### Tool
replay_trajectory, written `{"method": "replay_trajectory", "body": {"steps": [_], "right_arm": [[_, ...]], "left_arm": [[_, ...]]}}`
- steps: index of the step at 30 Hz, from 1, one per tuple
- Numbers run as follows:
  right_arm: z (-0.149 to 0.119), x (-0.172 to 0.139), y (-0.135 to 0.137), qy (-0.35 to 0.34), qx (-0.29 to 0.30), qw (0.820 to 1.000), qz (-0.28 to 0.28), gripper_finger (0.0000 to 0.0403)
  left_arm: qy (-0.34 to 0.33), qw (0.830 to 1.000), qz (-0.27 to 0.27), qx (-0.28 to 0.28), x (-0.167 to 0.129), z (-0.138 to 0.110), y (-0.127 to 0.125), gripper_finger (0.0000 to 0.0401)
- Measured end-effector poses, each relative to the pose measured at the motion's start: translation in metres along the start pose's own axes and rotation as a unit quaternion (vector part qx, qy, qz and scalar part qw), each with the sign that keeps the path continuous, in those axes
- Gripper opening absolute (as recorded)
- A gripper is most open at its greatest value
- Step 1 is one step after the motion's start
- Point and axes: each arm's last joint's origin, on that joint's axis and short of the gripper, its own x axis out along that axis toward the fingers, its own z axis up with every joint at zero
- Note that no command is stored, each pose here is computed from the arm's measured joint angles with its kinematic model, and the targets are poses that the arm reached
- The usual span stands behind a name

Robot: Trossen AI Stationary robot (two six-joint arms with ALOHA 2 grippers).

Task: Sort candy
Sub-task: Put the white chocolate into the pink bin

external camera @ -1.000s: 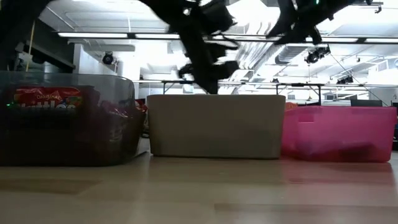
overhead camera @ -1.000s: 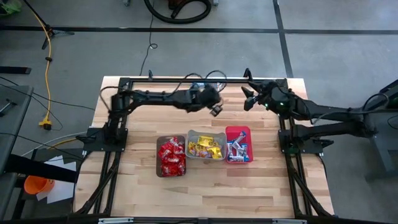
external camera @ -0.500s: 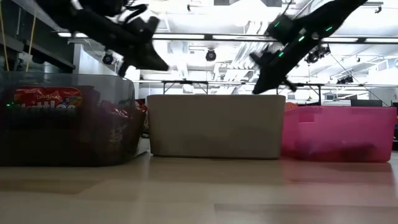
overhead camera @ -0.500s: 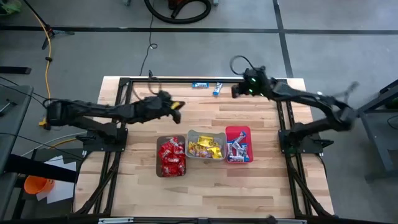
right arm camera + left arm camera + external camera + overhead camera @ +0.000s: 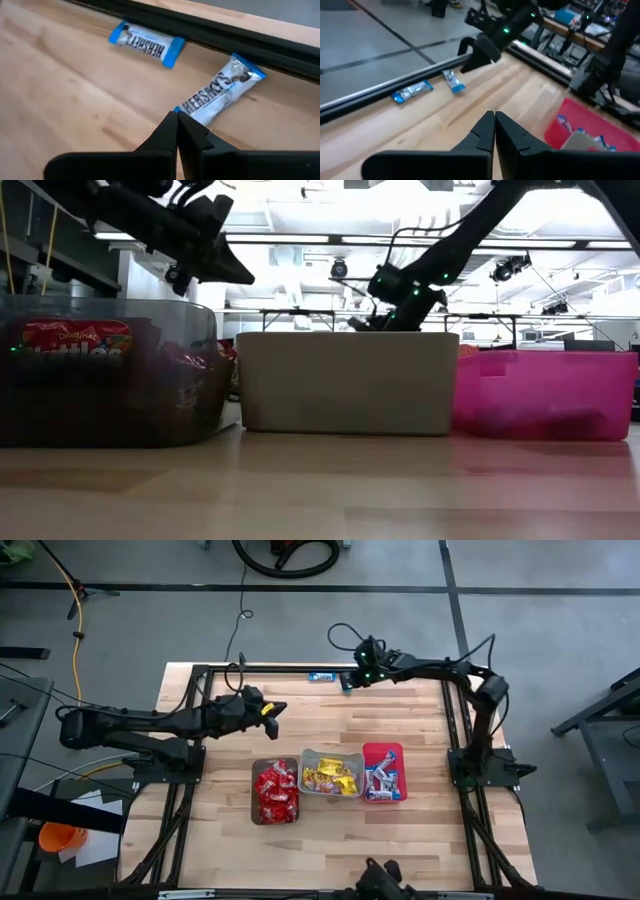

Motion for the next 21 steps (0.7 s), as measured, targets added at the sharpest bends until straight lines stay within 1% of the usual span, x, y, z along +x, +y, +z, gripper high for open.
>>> {"method": "replay_trajectory", "body": {"steps": [2, 6, 12, 16, 19, 21], "right_arm": [[0.001, 0.007, -0.001, -0.002, 0.005, 1.000, -0.013, 0.0000], [-0.002, 0.022, -0.006, 0.008, 0.033, 0.999, -0.030, 0.0000], [-0.010, 0.039, -0.013, 0.030, 0.052, 0.997, -0.043, 0.0000], [-0.016, 0.037, -0.008, 0.057, 0.013, 0.998, -0.037, 0.0000], [-0.027, 0.033, 0.003, 0.102, -0.030, 0.994, -0.013, 0.0000], [-0.037, 0.028, 0.011, 0.137, -0.064, 0.989, -0.006, 0.0000]], "left_arm": [[0.011, 1.000, 0.002, 0.004, 0.000, -0.002, 0.001, 0.0000], [0.032, 0.999, 0.008, 0.012, 0.000, -0.006, 0.002, 0.0000], [0.049, 0.999, -0.004, 0.023, 0.000, -0.009, 0.002, 0.0000], [0.062, 0.998, -0.016, 0.025, -0.001, -0.010, 0.002, 0.0000], [0.068, 0.997, -0.019, 0.026, -0.001, -0.011, 0.002, 0.0000], [0.073, 0.997, -0.024, 0.026, -0.001, -0.012, 0.002, 0.0000]]}}
